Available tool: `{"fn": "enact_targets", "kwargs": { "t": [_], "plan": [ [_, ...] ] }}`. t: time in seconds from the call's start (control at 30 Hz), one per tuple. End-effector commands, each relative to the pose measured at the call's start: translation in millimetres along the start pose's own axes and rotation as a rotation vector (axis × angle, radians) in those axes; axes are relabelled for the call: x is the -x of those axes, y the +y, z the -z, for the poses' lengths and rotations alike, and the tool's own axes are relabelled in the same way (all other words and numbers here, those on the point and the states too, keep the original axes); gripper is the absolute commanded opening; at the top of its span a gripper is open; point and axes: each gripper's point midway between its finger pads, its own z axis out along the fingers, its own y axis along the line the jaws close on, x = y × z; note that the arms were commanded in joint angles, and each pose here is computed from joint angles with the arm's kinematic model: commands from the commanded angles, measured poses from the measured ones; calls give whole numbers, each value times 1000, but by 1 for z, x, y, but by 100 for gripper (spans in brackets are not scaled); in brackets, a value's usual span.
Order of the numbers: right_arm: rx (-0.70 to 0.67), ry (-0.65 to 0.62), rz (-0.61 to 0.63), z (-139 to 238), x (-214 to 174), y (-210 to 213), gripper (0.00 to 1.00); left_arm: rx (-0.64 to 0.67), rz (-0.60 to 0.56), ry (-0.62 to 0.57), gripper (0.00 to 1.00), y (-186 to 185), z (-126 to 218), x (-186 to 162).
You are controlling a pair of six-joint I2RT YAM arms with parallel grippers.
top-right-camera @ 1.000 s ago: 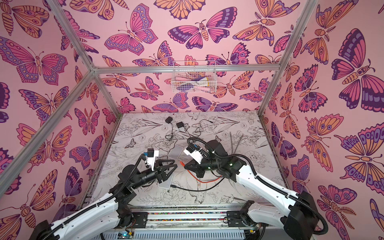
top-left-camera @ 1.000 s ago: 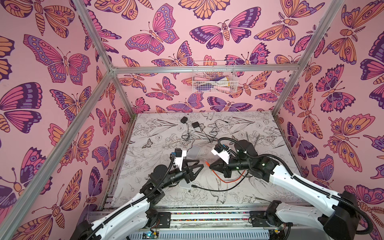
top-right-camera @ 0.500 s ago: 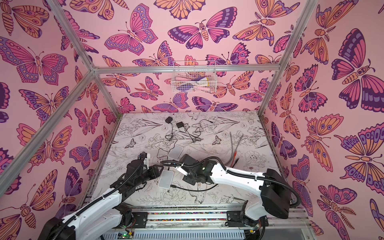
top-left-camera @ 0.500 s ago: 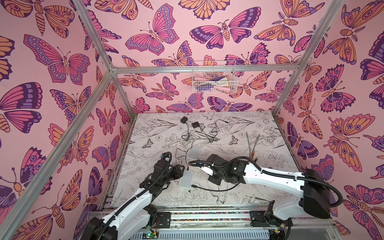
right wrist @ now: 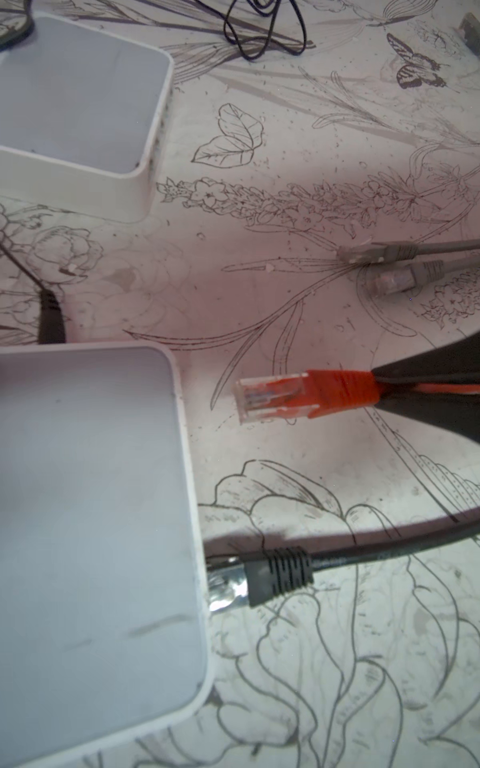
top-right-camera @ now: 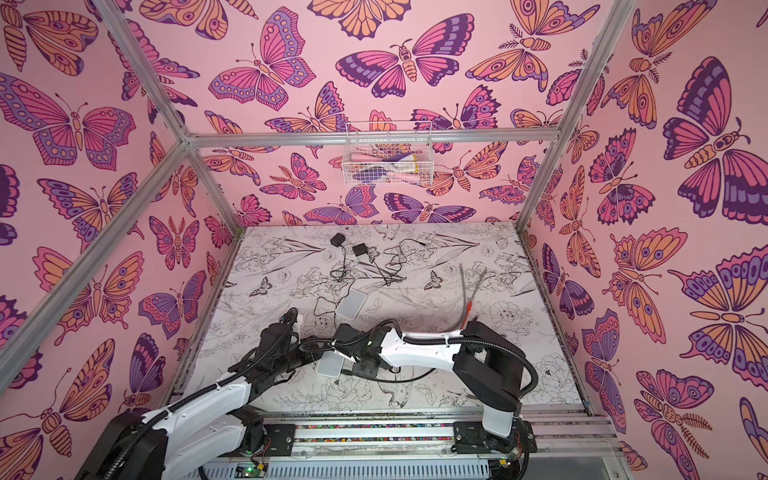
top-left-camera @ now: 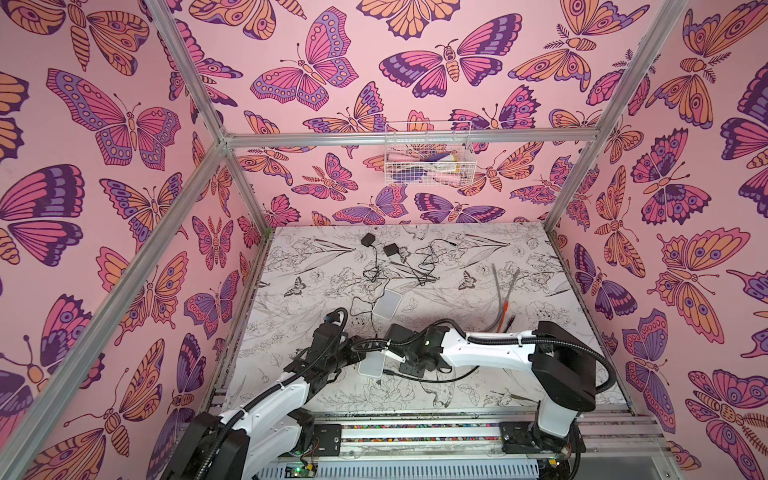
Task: Insert the plug into the switch port
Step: 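Lift the white switch with the left gripper and bring the red plug to it, then align the red plug with the switch port beside the black plug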
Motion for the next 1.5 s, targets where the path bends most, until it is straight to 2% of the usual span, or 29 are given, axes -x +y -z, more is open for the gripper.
{"fn": "enact_targets", "kwargs": {
  "t": [0.0, 0.4, 1.0, 1.47],
  "plan": [
    [8, -18, 29, 1, 13, 4, 0, -26, -2, 3, 50, -3, -5, 1],
    [17, 16, 35, -14, 8, 11, 0, -64, 4, 37, 49, -8, -18, -3],
    [32, 14, 35, -23, 17, 16, 0, -78, 19, 58, 47, -3, -16, -15],
    [52, -50, 4, -14, 28, 17, 0, -72, 25, 88, 46, 1, -18, -24]
  ]
}}
